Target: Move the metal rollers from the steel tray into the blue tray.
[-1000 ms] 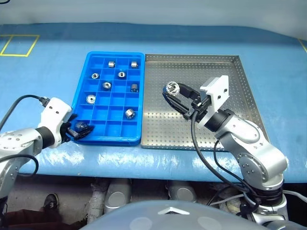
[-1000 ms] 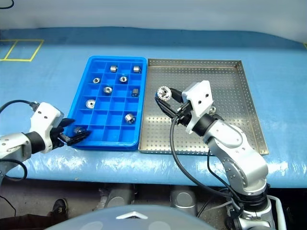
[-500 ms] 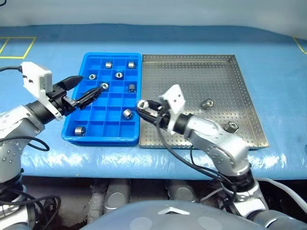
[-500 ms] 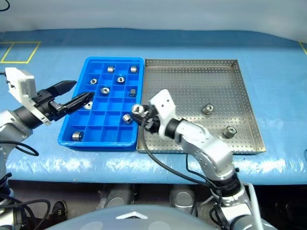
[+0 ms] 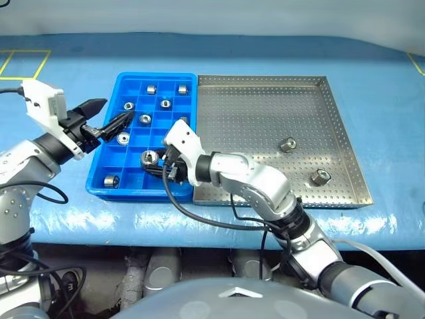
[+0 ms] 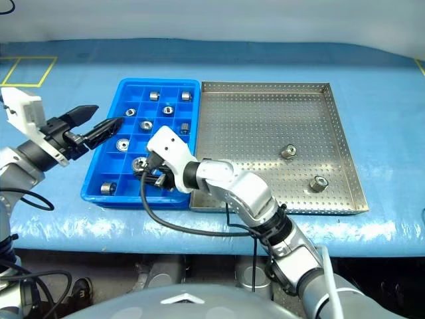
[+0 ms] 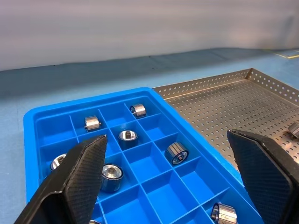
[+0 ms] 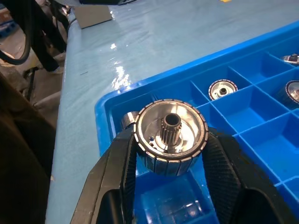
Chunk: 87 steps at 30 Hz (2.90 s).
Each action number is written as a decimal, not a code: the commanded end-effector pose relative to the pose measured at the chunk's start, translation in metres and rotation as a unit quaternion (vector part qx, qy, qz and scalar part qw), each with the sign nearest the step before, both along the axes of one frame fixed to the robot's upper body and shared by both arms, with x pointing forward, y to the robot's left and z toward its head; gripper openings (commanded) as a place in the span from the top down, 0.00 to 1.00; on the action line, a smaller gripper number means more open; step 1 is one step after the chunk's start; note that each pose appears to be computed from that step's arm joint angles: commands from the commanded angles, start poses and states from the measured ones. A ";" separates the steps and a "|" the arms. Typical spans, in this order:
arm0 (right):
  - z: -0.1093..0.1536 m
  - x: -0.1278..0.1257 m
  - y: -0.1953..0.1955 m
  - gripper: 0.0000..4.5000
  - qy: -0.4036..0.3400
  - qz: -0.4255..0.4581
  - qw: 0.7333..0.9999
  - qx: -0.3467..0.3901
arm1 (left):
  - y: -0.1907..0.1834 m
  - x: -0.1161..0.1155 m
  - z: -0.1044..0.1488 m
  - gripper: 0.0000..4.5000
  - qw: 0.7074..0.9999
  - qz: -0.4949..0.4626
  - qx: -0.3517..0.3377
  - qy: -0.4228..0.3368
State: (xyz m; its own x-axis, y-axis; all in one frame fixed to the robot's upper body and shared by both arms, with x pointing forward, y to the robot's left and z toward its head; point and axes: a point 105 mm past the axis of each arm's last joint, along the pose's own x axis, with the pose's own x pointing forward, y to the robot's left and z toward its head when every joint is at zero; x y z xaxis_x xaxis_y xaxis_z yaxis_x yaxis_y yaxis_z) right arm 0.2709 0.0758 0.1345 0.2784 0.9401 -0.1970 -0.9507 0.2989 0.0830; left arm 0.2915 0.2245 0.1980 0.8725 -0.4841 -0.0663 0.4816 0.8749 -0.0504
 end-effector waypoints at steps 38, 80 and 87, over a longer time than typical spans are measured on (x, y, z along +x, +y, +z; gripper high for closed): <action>0.018 0.033 -0.212 0.26 -0.152 -0.502 0.846 -0.093 | -0.154 0.035 -0.011 0.00 0.976 -0.204 -0.054 -0.050; 0.007 -0.012 -0.261 0.25 -0.103 -0.619 0.774 -0.085 | -0.287 0.102 -0.130 0.40 0.967 -0.192 0.156 0.055; 0.004 -0.011 -0.260 0.25 -0.099 -0.618 0.776 -0.084 | -0.288 0.101 -0.131 0.62 0.966 -0.196 0.159 0.055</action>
